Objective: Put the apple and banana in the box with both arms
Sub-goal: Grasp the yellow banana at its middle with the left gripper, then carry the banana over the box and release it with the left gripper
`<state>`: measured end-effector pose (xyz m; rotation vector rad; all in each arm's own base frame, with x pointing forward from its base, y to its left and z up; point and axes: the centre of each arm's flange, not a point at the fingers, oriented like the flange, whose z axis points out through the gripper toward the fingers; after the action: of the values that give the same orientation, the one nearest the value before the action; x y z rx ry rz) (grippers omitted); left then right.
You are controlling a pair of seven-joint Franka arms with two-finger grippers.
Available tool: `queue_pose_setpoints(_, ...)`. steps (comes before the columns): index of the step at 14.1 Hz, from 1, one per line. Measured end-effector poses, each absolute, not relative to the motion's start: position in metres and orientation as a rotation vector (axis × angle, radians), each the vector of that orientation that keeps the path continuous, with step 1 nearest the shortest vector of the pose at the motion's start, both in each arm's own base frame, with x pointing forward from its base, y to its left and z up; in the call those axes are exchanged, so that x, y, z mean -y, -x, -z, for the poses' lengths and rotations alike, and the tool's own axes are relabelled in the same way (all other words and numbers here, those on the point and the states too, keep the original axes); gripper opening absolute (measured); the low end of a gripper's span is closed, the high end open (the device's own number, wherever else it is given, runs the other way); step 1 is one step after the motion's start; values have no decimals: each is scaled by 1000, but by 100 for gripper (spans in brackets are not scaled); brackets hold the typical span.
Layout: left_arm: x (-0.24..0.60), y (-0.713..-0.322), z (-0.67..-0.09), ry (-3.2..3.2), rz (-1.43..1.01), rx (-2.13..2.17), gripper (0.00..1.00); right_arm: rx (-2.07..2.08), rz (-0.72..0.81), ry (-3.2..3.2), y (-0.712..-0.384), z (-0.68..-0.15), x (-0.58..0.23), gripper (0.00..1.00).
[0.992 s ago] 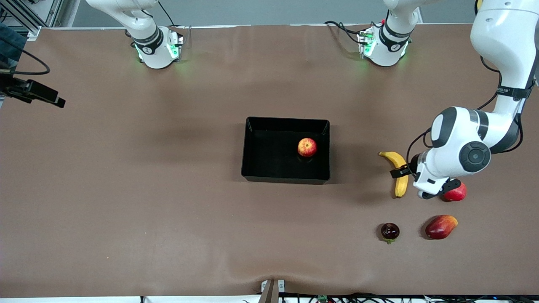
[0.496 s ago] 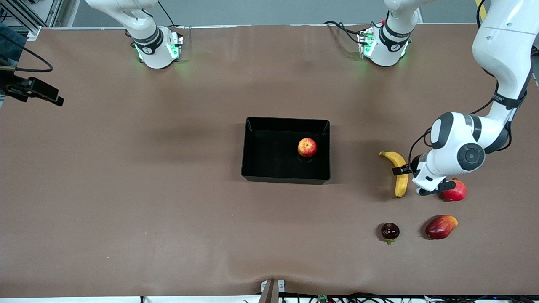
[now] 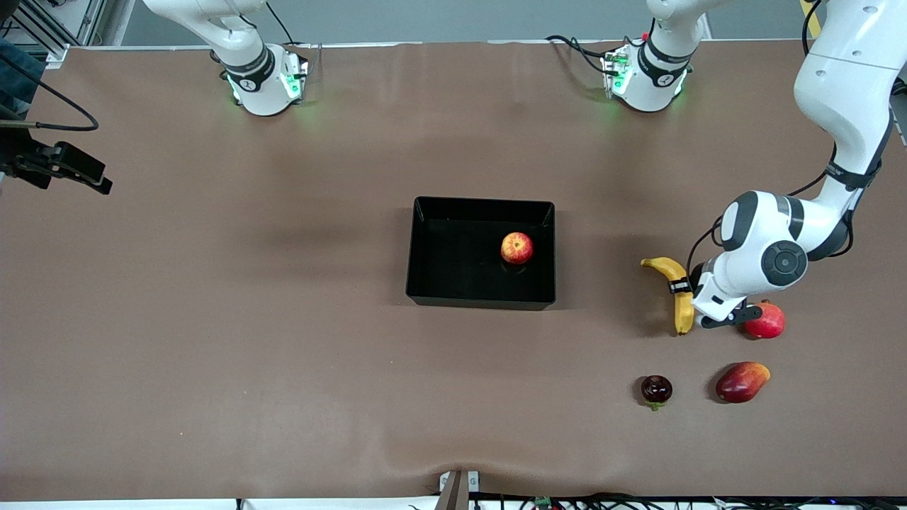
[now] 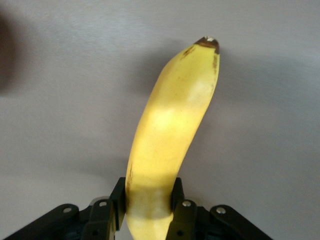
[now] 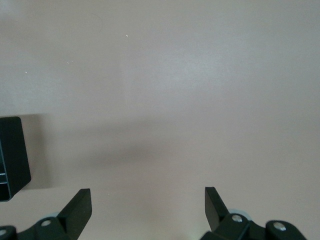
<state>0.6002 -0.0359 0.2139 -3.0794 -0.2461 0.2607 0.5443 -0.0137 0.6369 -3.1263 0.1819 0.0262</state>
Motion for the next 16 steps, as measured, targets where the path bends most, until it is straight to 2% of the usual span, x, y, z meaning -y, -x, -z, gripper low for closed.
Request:
queue_pose_setpoints(7,236,-574,-370,3055,-126,358,39,-176,-23,3127,-544,-638,12,100)
queue_pose_setpoints(12,390,-531,-360,3096,-184,525,39,-175,-23,3127,-544,-638,12,100)
queue_pose_setpoints(16,455,-518,-321,3070,-220,568,39,-176,-22,3127,-544,-638,12,100)
